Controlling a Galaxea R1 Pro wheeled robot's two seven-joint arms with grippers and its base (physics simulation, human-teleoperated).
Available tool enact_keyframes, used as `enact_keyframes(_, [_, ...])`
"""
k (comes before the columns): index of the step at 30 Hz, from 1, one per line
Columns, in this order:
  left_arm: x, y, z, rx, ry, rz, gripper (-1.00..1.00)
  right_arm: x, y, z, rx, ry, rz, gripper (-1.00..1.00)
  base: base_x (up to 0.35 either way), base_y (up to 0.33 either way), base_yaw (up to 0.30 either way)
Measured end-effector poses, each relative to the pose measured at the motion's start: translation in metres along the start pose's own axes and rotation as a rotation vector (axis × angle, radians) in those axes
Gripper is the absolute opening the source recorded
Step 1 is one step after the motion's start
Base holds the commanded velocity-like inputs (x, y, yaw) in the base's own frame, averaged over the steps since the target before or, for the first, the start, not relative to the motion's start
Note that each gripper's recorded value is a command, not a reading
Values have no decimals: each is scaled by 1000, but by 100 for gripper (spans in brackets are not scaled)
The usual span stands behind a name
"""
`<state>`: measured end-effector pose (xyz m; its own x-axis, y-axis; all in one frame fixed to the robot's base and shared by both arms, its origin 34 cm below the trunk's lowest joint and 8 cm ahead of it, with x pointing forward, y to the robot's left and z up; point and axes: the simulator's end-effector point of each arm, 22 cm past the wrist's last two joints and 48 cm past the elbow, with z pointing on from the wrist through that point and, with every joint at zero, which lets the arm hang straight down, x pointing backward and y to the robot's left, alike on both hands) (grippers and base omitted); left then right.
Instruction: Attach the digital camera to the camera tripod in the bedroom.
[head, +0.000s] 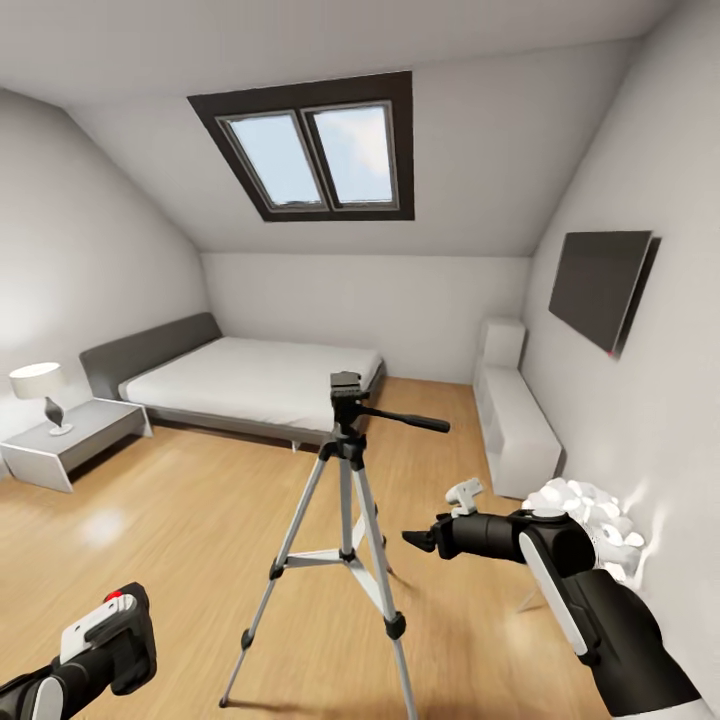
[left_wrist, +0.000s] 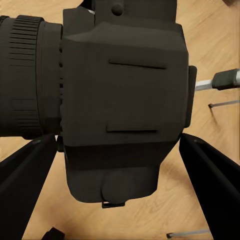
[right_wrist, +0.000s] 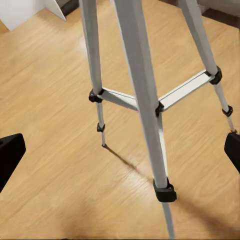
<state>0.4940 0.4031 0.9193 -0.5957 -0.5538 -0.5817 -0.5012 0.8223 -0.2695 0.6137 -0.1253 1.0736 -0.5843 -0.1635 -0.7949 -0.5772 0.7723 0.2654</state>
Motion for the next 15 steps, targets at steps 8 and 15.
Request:
enact_keyframes(8, [0,0,-1,1,2,-2,-100,8,11,6,-70,1,-31,100,0,-27,219])
enact_keyframes(15, [-4,-4,-3,11,-4,1,-100,19,4,11,-76,16,-22,100,0,-4,68])
